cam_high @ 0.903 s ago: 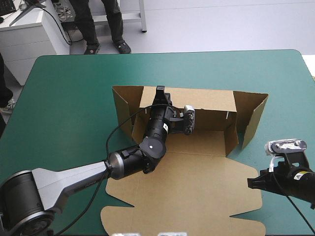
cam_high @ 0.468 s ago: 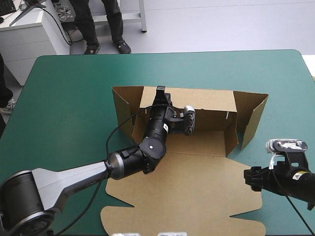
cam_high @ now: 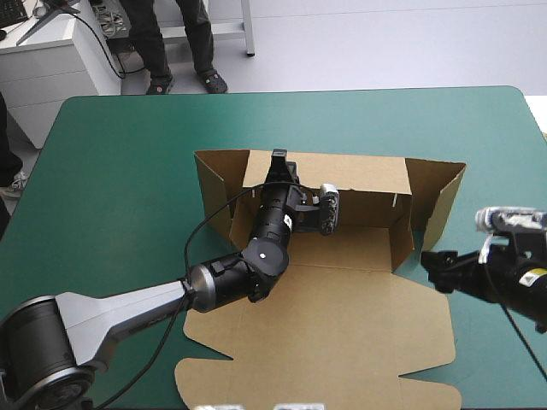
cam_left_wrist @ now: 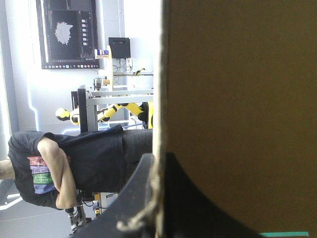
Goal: Fold the box
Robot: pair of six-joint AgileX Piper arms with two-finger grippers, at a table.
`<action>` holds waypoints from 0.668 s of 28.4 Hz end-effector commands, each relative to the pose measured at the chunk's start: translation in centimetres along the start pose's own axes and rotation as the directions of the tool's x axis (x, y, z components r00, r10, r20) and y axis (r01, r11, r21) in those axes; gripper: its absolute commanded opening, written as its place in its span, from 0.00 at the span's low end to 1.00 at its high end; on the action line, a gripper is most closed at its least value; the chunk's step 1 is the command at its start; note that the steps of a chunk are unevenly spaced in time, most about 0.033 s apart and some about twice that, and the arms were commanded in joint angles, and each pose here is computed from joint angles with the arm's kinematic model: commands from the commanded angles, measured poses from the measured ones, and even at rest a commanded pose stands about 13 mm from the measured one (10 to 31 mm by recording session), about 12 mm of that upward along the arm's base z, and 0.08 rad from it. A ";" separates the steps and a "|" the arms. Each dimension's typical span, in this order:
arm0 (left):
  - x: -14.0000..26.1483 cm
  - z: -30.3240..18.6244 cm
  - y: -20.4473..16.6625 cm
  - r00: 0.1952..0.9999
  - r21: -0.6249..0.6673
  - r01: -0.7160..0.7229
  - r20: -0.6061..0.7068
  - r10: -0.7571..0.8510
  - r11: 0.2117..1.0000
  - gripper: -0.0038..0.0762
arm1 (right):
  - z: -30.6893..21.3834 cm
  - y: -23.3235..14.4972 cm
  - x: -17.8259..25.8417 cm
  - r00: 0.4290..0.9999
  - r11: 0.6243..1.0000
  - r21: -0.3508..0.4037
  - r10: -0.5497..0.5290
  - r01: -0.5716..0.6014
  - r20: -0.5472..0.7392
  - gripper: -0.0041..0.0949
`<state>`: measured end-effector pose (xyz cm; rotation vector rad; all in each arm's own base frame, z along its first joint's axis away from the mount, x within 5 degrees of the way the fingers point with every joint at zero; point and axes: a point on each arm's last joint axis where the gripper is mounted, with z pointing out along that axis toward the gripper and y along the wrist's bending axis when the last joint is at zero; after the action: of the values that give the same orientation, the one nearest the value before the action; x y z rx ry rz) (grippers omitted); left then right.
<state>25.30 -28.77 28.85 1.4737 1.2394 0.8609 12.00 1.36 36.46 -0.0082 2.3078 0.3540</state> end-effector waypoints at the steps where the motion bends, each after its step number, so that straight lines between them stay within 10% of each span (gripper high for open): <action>1: 0.0 -1.2 2.5 1.000 -0.087 0.014 0.017 -0.012 0.996 0.04 | -1.7 0.3 -5.0 0.986 0.999 0.037 -0.033 0.027 0.165 0.82; 19: -2.4 -3.3 1.9 0.997 -0.099 0.063 0.061 -0.057 0.993 0.04 | 7.3 -4.7 -18.3 0.998 0.987 0.161 -0.005 0.014 -0.058 0.82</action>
<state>22.56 -30.74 28.98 1.4689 1.2027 0.8094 29.95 -2.85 42.86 0.0292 2.4184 0.2172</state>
